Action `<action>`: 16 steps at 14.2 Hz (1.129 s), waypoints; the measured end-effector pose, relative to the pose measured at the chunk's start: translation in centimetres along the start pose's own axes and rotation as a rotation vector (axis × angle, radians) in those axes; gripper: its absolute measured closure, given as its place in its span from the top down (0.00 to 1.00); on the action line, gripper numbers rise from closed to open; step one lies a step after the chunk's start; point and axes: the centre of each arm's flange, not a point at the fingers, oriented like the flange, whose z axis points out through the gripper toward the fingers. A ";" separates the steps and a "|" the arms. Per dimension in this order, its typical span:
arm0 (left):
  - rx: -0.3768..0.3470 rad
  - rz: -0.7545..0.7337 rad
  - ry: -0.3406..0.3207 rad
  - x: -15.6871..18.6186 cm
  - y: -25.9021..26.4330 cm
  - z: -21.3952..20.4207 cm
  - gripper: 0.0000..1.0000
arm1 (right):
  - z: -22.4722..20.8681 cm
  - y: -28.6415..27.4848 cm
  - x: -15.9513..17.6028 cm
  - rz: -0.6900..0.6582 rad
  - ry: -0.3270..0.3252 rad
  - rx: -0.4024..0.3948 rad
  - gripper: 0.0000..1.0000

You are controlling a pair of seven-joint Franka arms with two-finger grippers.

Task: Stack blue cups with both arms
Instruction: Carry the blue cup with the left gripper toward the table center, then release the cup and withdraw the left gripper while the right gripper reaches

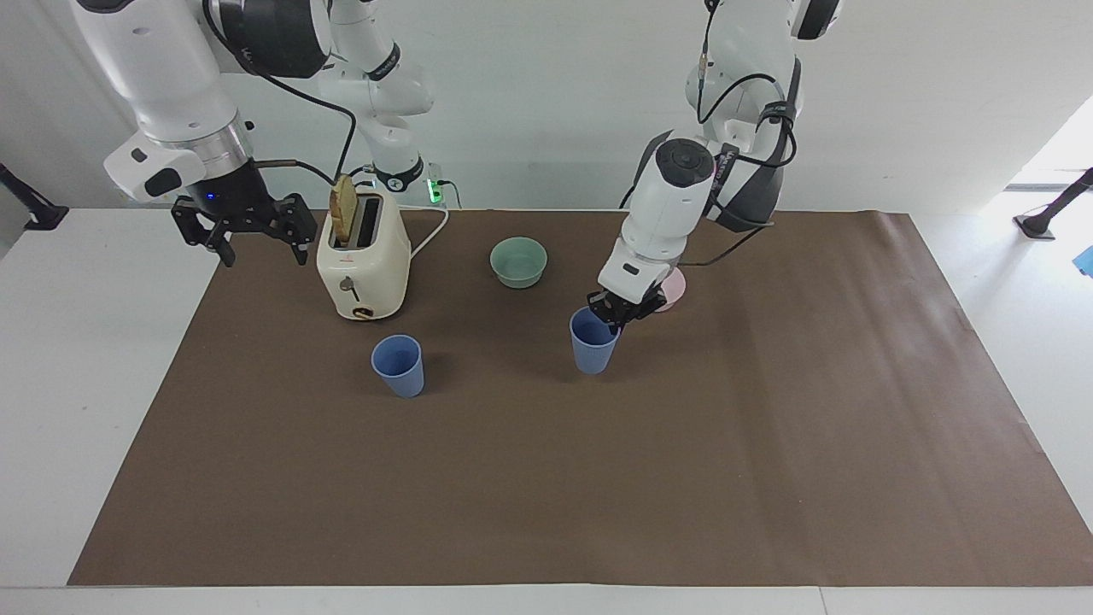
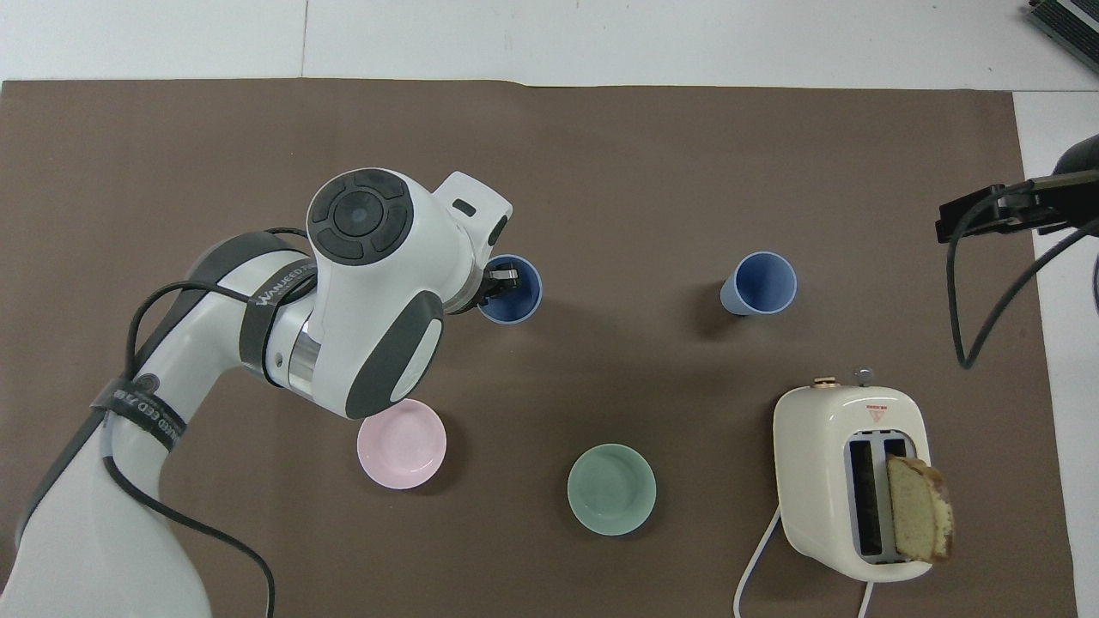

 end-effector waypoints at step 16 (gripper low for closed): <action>0.028 0.039 -0.004 -0.5 1.5 4.7 0.44 | 0.2 -0.4 -0.2 -0.007 -0.006 0.002 1.00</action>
